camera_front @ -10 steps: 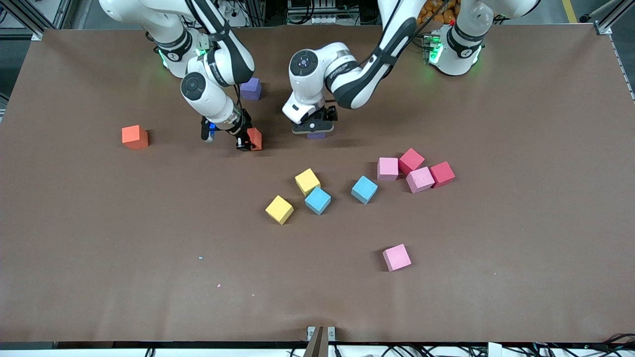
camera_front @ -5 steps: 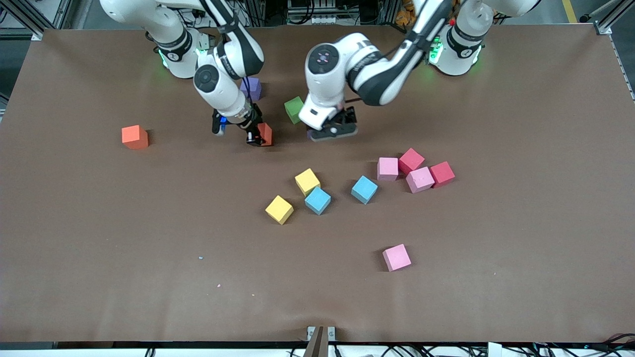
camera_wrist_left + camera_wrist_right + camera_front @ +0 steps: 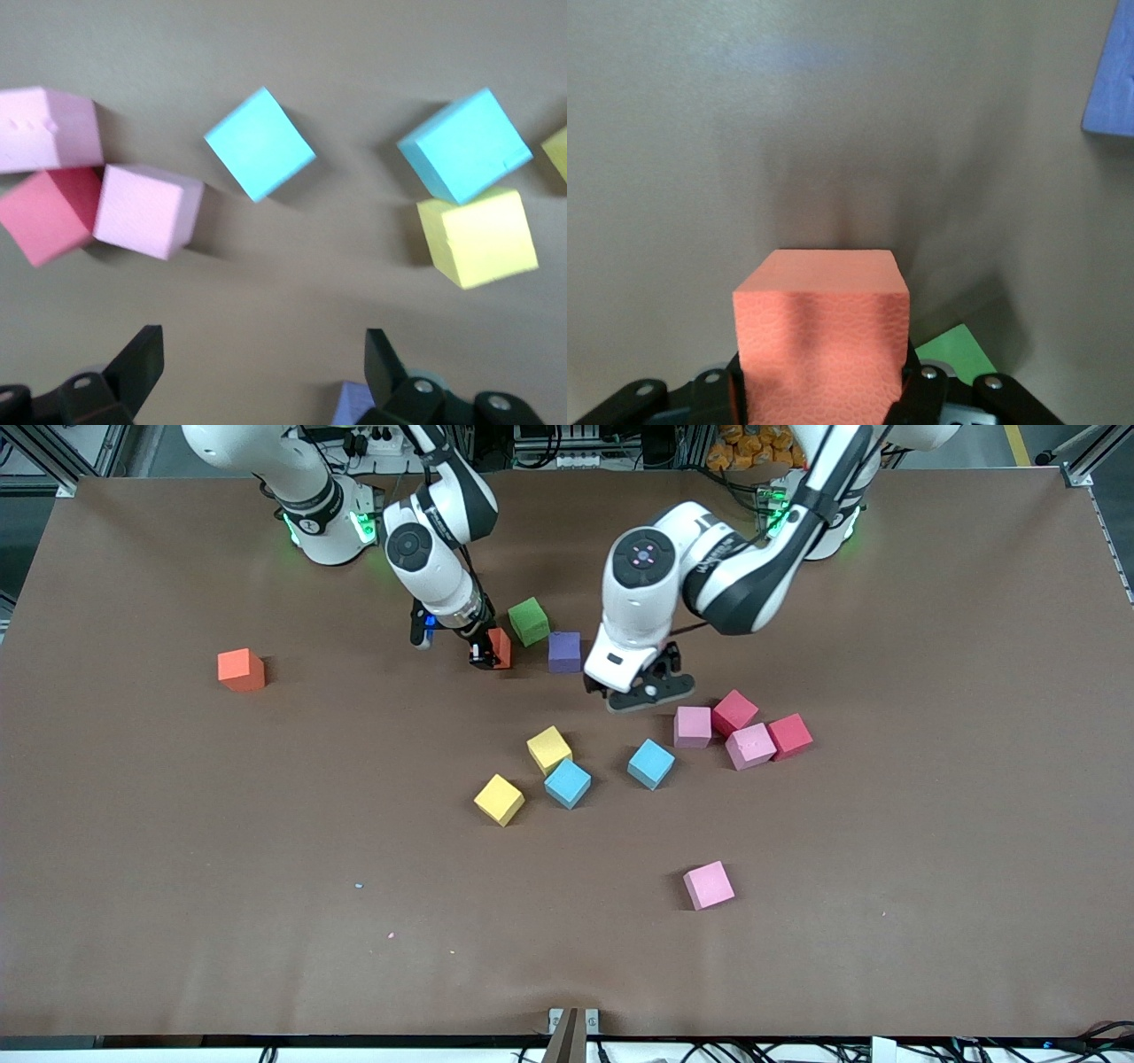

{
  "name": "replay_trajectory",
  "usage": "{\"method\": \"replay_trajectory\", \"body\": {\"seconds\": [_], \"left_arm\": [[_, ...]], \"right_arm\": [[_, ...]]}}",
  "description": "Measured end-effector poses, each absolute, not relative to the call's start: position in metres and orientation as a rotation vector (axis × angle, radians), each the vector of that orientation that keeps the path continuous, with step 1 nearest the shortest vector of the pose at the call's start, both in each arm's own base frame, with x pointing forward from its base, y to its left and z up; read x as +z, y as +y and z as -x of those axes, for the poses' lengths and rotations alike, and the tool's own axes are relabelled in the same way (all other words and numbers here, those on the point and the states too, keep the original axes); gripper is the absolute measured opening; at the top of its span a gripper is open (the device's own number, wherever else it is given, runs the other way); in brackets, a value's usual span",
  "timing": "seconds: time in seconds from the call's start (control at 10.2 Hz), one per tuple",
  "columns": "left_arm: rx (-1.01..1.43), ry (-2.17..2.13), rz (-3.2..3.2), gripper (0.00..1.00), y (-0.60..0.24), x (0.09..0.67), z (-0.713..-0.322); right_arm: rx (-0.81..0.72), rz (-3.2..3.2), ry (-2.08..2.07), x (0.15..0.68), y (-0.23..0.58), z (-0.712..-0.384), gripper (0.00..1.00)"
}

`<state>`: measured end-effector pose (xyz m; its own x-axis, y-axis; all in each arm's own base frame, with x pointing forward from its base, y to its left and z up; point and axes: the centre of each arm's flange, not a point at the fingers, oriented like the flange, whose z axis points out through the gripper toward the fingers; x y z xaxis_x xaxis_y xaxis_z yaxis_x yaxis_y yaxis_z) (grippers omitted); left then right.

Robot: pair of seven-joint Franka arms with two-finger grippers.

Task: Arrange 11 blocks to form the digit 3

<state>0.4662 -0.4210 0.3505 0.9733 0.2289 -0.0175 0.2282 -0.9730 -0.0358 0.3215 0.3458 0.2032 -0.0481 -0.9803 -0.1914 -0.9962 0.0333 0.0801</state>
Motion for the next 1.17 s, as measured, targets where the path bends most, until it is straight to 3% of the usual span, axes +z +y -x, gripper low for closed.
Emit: {"method": "replay_trajectory", "body": {"seconds": [0.29,0.78,1.17], "left_arm": [[0.024,-0.336,3.097,1.0,-0.383,0.358,-0.497],[0.031,-0.318,3.088,1.0,-0.361,0.372,-0.508],[0.011,-0.329,3.092,1.0,-0.339,0.389,-0.519]], "right_arm": [[0.28,2.086,2.205,0.204,0.347,-0.332,0.59],[0.158,2.231,2.047,0.218,0.355,-0.349,0.59],[0.041,2.402,1.849,0.232,0.331,-0.39,0.59]]}}
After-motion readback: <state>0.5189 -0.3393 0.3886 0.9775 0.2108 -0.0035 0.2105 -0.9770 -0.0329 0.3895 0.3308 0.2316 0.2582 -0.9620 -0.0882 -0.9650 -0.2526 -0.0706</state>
